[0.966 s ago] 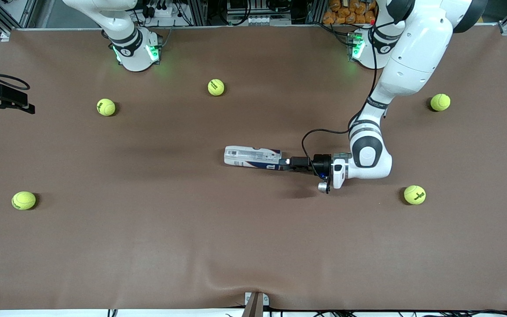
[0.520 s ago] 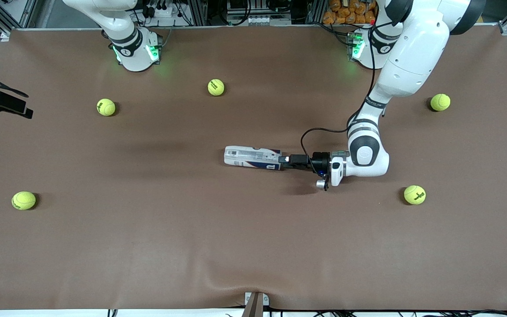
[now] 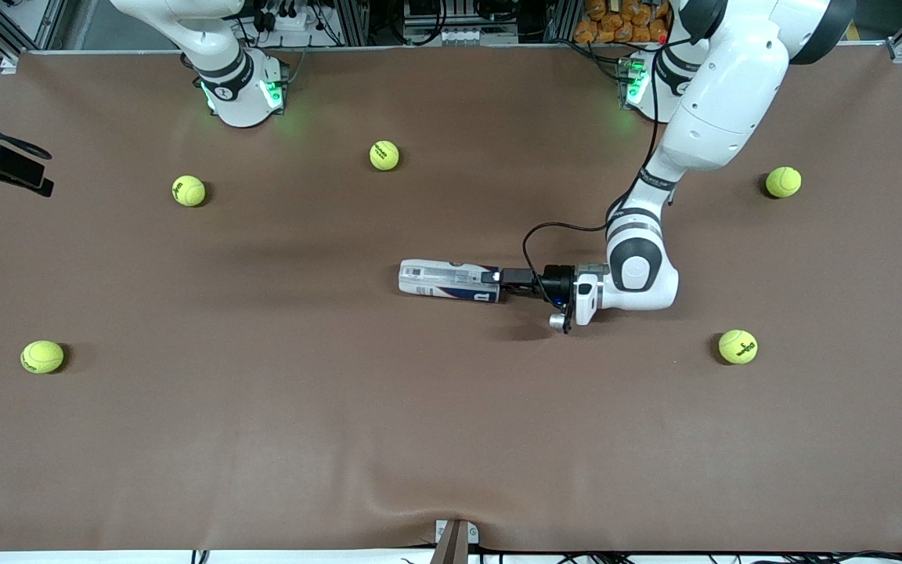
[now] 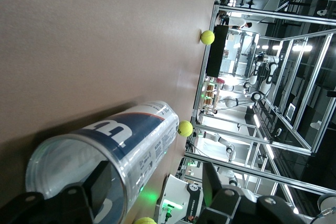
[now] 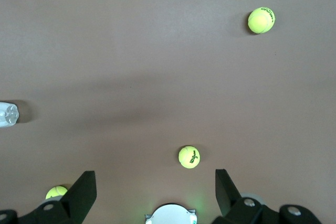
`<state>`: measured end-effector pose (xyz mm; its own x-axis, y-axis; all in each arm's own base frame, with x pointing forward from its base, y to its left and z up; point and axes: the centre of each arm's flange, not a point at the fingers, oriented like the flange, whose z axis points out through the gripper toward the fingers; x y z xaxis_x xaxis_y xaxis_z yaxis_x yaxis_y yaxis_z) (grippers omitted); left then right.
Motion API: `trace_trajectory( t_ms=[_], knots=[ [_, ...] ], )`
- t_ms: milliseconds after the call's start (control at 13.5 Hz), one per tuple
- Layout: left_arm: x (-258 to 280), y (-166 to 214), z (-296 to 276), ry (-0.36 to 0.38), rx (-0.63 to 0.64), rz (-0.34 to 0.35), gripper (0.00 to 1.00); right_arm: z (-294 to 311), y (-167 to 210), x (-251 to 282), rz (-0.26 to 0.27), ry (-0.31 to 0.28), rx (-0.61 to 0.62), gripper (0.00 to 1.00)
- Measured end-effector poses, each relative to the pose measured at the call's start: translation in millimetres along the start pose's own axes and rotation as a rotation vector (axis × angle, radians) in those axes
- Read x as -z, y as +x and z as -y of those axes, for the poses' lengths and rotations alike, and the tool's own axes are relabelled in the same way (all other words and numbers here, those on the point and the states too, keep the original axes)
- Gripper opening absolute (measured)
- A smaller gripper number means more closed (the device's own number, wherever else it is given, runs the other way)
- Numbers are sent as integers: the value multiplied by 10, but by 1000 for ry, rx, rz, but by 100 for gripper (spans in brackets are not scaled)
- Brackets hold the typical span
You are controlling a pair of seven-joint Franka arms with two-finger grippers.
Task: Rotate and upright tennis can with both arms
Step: 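Grasp the can's bottom end with the left gripper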
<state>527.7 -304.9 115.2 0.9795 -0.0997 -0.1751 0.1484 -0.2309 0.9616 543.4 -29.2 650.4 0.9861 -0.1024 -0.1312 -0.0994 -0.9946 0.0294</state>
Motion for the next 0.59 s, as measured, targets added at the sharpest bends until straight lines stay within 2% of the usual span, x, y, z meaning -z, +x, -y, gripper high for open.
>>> trace_trajectory(
  t_ms=[446,520,595],
  knots=[
    [38,23,1,0,-40,-7,13,-16,1,0,0,1,20,100],
    [38,34,-16,-1,-42,-9,4,-21,2,0,0,10,19,100],
    [40,57,-48,-4,-38,-11,5,-41,3,-1,0,29,16,100]
  ],
)
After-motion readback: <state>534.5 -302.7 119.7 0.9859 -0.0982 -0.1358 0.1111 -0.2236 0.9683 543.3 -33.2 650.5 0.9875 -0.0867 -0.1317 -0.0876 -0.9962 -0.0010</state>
